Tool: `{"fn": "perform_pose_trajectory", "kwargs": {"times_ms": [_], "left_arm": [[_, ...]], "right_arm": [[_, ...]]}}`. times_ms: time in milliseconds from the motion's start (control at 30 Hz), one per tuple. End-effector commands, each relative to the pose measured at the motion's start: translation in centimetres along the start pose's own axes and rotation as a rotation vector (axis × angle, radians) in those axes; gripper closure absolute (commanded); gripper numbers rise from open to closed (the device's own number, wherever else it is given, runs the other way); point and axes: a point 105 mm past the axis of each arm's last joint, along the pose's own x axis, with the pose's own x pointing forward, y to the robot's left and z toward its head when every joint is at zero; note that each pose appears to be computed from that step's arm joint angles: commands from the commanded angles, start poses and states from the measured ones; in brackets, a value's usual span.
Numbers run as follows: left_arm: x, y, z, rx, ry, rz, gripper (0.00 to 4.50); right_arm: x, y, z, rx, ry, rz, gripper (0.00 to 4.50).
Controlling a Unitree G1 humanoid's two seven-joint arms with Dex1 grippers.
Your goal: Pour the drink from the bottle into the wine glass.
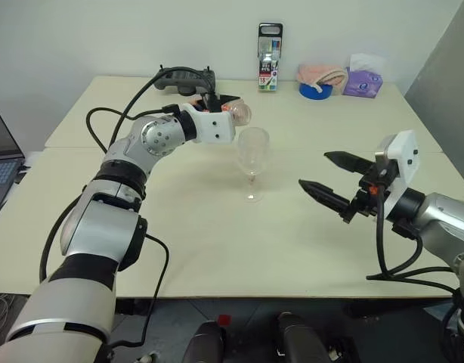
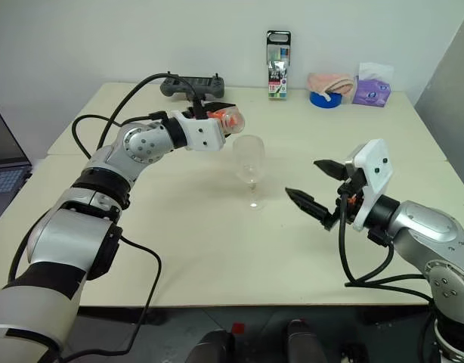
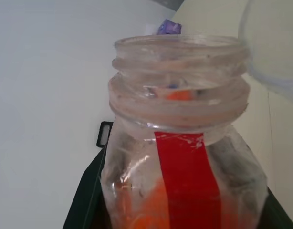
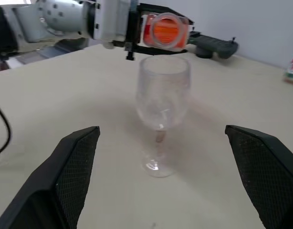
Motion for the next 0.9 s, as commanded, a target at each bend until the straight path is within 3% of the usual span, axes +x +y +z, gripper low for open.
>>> {"fn": "perform_pose_trajectory", "kwargs": {"times_ms": [33, 367, 567, 900], "left_arm": [[-0.1, 3.5, 1.0, 0.11, -0.026, 0.09, 2.84], [0.0, 3.3, 0.9, 0.204, -0.015, 0.107, 2.84], [0.1, 3.4, 1.1, 0.249, -0.025, 0.138, 2.84], [0.2, 3.9, 1.6, 0.327, -0.043, 0.154, 2.84]], "right_arm": [[-0.6, 1.2, 2.4, -0.029, -0.068, 0.069, 0.0], [-0.1, 0.8, 2.2, -0.056, -0.015, 0.06, 0.0], [0.0, -1.2, 1.7, -0.112, 0.049, -0.006, 0.0], [0.6, -2.6, 1.7, -0.174, 0.043, -0.073, 0.0]]}}
